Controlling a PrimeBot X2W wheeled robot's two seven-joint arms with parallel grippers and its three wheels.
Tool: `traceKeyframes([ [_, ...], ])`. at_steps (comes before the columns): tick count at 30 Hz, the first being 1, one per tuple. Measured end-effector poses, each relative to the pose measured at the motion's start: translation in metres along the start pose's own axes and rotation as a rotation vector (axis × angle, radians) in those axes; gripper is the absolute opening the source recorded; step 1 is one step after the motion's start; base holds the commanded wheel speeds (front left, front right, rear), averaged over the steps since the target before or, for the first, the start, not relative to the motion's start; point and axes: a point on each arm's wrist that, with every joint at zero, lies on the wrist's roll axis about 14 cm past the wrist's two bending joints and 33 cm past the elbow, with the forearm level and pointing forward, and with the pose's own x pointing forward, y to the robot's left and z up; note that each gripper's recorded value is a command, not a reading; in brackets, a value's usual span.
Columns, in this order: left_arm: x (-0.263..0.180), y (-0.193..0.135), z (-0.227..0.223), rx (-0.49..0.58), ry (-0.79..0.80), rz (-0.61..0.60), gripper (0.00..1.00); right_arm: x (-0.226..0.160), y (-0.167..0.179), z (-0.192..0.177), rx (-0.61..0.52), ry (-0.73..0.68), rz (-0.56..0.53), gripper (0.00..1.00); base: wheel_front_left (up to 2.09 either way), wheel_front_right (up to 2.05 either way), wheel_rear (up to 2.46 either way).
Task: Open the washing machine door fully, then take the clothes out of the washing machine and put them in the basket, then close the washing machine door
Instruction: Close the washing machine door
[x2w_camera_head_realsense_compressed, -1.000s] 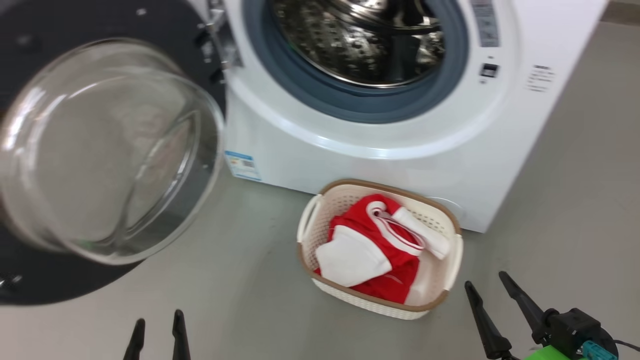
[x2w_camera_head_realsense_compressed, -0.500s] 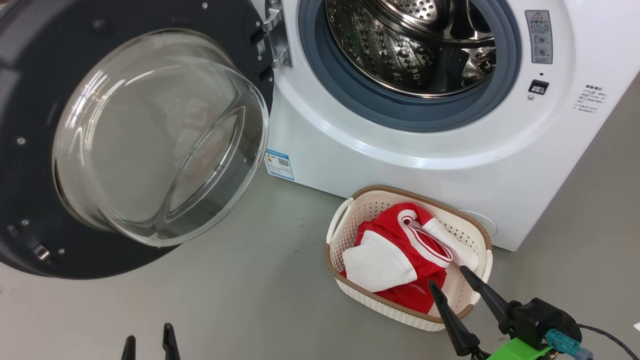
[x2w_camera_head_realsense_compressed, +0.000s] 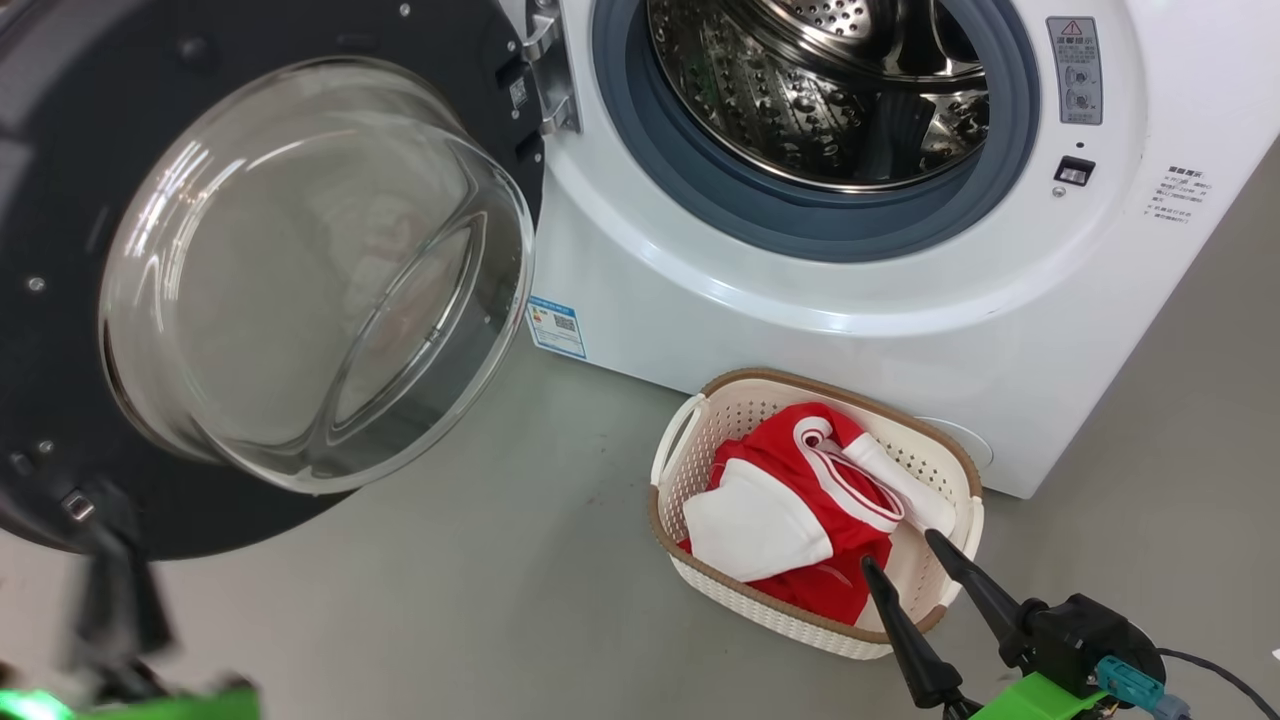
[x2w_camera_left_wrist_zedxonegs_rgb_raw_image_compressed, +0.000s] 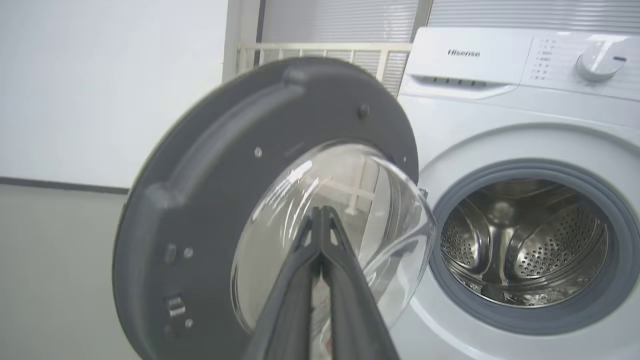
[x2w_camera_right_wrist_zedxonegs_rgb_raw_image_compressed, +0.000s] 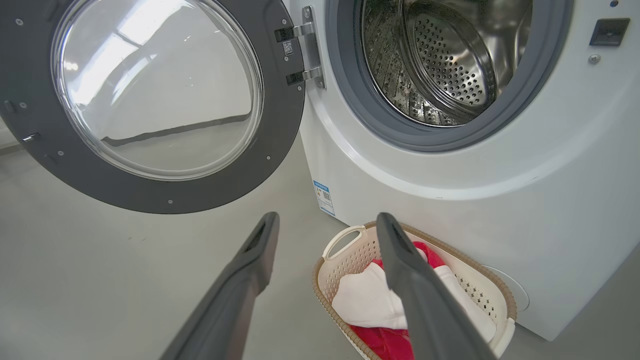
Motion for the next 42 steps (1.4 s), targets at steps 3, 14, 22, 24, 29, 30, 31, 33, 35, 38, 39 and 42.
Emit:
traceKeyframes([
  [3, 0.025, -0.008, 0.063, 0.059, -0.213, -0.046, 0.00, 0.000, -0.001, 0.000, 0.010, -0.002, -0.008, 1.00, 0.00, 0.00, 0.00],
  [14, 0.082, -0.006, 0.219, 0.170, -0.682, -0.054, 0.00, 0.001, -0.019, -0.001, 0.029, -0.011, -0.058, 1.00, 0.00, 0.00, 0.00],
  [22, 0.140, 0.061, 0.189, -0.146, -0.563, 0.126, 0.00, -0.003, -0.029, -0.009, 0.046, 0.002, -0.085, 1.00, 0.00, 0.00, 0.00],
  [24, 0.152, 0.076, 0.168, -0.235, -0.490, 0.164, 0.00, -0.004, -0.031, -0.010, 0.049, 0.003, -0.090, 1.00, 0.00, 0.00, 0.00],
  [29, 0.175, 0.096, 0.122, -0.428, -0.248, 0.214, 0.00, -0.003, -0.032, -0.011, 0.053, 0.007, -0.093, 1.00, 0.00, 0.00, 0.00],
  [30, 0.175, 0.096, 0.122, -0.428, -0.248, 0.214, 0.00, -0.003, -0.032, -0.011, 0.053, 0.007, -0.093, 1.00, 0.00, 0.00, 0.00],
  [31, 0.181, 0.097, 0.106, -0.472, -0.130, 0.209, 0.00, -0.003, -0.032, -0.012, 0.053, 0.008, -0.091, 1.00, 0.00, 0.00, 0.00],
  [33, 0.185, 0.093, 0.095, -0.456, -0.032, 0.187, 0.00, -0.003, -0.032, -0.012, 0.051, 0.008, -0.090, 1.00, 0.00, 0.00, 0.00],
  [35, 0.186, 0.091, 0.087, -0.458, 0.027, 0.176, 0.00, -0.002, -0.032, -0.012, 0.049, 0.009, -0.089, 1.00, 0.00, 0.00, 0.00],
  [38, 0.184, 0.085, 0.064, -0.474, 0.187, 0.152, 0.00, -0.002, -0.031, -0.012, 0.049, 0.009, -0.087, 1.00, 0.00, 0.00, 0.00],
  [39, 0.182, 0.085, 0.058, -0.483, 0.227, 0.150, 0.00, -0.002, -0.031, -0.013, 0.050, 0.010, -0.088, 1.00, 0.00, 0.00, 0.00],
  [42, 0.179, 0.088, 0.049, -0.496, 0.307, 0.151, 0.00, -0.002, -0.031, -0.013, 0.050, 0.010, -0.088, 1.00, 0.00, 0.00, 0.00],
])
